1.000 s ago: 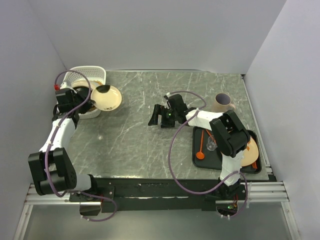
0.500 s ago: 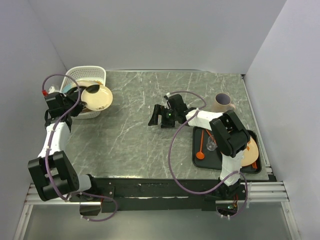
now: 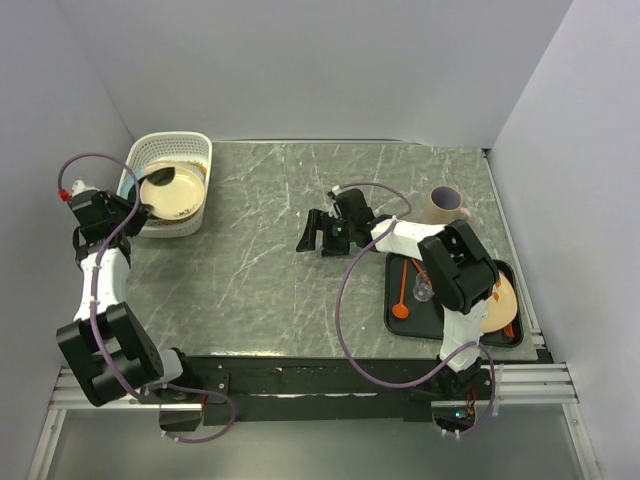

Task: Place the plates into the plastic bin on the countertop
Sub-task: Place the plate in the plastic bin.

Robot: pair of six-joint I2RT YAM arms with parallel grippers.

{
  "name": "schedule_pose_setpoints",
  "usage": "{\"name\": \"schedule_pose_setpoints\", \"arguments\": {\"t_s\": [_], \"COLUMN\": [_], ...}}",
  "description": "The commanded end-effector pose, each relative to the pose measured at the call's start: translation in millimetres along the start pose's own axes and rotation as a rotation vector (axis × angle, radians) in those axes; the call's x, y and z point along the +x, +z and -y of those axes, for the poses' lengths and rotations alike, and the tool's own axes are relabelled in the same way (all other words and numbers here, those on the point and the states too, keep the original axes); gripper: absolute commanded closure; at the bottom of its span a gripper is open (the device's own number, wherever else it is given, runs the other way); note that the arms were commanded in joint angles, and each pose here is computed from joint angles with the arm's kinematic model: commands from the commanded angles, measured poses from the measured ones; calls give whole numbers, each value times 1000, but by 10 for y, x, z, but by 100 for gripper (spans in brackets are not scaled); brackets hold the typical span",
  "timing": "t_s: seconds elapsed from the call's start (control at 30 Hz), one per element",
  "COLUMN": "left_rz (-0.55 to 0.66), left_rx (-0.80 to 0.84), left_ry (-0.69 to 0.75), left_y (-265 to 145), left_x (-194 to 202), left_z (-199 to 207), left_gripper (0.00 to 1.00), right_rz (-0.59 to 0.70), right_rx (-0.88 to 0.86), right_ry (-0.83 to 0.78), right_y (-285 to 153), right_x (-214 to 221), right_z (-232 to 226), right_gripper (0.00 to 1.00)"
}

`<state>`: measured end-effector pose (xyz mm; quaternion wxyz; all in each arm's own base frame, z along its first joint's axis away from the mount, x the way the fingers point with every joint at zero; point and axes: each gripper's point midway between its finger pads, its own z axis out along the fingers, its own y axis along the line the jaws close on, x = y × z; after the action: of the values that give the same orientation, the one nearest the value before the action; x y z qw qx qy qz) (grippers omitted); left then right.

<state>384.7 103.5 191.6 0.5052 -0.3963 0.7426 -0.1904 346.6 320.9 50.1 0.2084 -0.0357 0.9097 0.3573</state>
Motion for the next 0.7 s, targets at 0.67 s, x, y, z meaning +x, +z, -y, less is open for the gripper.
{"name": "schedule_pose_setpoints", "arguments": {"t_s": [0.67], "left_rz": [130], "left_rx": [19], "left_ry": [-71], "left_y": [17], "left_x": [-401], "left_z": [-70], "left_gripper": [99], "right_rz": [10], "right_rx": [-60], "right_ry": [-40], "right_y": [29], "right_x": [-115], "right_z": [-174], "right_gripper": [5]}}
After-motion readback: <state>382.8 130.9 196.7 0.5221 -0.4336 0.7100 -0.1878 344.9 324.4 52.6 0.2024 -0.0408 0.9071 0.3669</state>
